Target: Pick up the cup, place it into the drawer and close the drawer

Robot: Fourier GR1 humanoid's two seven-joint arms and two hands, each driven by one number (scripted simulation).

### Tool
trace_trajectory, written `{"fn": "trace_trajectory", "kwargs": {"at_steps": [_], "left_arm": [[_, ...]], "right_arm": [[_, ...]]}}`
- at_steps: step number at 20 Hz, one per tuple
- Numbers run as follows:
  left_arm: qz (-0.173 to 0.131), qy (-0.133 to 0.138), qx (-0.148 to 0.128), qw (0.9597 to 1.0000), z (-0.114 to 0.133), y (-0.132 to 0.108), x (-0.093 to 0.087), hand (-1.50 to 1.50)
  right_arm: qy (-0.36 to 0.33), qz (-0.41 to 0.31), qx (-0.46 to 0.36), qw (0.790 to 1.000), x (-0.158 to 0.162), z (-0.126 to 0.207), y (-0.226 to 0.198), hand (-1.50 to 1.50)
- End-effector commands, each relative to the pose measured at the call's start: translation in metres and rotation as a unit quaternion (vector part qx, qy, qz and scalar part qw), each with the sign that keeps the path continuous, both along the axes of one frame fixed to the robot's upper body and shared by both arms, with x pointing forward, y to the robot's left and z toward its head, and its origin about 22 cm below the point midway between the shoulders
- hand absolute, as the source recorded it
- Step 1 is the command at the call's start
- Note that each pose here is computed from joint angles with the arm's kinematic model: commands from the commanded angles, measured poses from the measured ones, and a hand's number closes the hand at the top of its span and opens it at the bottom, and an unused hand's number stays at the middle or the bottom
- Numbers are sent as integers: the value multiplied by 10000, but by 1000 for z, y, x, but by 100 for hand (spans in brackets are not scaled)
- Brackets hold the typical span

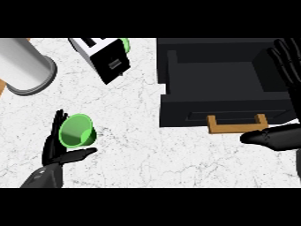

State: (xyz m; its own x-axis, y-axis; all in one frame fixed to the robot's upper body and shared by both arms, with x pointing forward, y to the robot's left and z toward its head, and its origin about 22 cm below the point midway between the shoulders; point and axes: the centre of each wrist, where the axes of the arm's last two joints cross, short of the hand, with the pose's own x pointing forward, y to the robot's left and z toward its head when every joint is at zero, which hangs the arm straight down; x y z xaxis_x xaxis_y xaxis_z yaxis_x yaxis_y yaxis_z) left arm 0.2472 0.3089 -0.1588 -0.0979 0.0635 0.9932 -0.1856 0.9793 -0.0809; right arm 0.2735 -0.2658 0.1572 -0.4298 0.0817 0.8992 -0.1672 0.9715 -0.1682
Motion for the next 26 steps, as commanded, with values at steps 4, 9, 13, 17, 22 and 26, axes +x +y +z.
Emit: {"fn": "trace_trajectory", "kwargs": {"at_steps": [4,9,13,17,22,26], "left_arm": [[-661,-641,-767,9928,11,-11,22,150],[260,-1181,502,9914,17,-8,28,150],[576,-1569,902,9818,12,-17,23,150],[606,-1715,564,9817,22,-16,37,150],[-50,-2204,-157,9753,39,-32,60,150],[-736,-2280,-142,9708,69,-38,92,150]], "right_arm": [[-42,123,66,9999,7,-7,7,-150],[58,68,-61,9999,-5,-10,6,-150],[20,16,20,10000,1,-15,4,-150],[-47,3,-12,10000,4,-6,5,-150],[-10,-32,25,10000,-3,-6,-9,-150],[127,-70,-126,9998,-1,-6,-10,-150]]}}
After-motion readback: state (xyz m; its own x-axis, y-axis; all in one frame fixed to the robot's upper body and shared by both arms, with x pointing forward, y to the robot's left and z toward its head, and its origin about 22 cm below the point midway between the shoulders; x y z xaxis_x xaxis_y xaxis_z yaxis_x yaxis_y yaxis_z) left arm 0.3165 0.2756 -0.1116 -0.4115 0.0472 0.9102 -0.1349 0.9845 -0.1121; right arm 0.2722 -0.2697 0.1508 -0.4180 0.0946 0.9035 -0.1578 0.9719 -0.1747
